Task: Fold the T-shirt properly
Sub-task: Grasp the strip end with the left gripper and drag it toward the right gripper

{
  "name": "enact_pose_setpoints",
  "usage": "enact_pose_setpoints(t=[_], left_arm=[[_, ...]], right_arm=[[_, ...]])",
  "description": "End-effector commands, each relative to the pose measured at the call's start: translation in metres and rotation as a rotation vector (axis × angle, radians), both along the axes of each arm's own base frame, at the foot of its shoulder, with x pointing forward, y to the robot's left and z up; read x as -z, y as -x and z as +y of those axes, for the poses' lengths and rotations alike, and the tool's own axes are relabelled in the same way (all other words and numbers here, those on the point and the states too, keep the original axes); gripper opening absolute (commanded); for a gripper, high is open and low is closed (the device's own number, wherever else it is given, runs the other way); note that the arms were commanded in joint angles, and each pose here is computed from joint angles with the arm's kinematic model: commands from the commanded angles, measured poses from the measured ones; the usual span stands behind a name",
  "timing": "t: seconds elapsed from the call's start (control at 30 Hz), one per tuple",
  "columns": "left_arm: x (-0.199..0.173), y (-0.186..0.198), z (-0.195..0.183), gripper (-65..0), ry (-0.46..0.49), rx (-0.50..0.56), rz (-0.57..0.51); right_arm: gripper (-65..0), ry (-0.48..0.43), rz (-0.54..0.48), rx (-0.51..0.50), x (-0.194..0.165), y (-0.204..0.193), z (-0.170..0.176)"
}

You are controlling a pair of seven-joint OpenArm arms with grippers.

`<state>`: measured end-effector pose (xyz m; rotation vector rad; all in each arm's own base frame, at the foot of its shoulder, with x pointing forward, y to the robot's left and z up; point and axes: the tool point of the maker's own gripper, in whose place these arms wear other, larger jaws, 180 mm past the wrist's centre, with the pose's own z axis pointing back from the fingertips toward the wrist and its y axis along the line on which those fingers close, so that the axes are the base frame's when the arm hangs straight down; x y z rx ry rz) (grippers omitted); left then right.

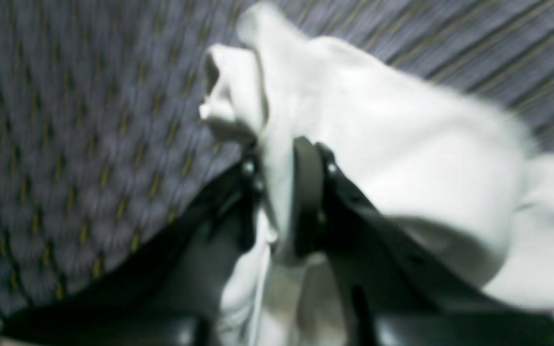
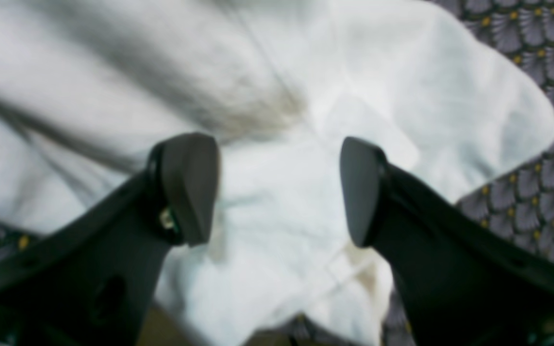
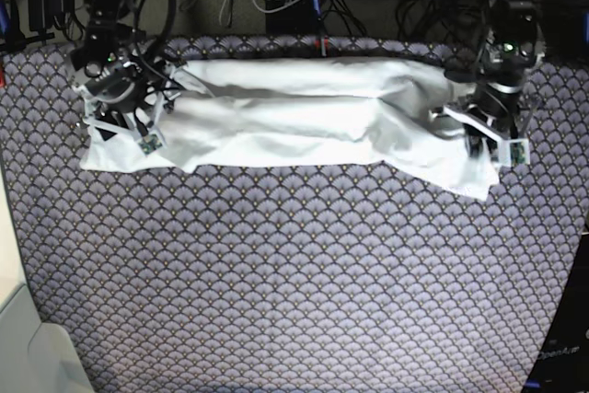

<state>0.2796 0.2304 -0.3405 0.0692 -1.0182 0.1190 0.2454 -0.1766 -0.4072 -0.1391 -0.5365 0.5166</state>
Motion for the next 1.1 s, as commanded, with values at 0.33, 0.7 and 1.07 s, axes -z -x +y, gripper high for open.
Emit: enact_pose_setpoints(t=[0.33, 0.7, 1.07], left_arm=[[-0.039, -0.012, -0.097, -64.6, 0.039, 0.239, -0.118], [-0.039, -0.014, -0.155, -64.6, -0.127, 0.092, -0.140], [-0.003, 0.004, -0.239, -64.5, -0.141, 0.229, 0.020]], right_arm=[[-23.7, -0.048, 0.027, -0.003, 0.023, 0.000, 0.003], [-23.7, -0.049, 0.024, -0.009, 0.022, -0.002, 0.005], [-23.7, -0.037, 0.022, -0.011, 0.021, -0.002, 0.001]])
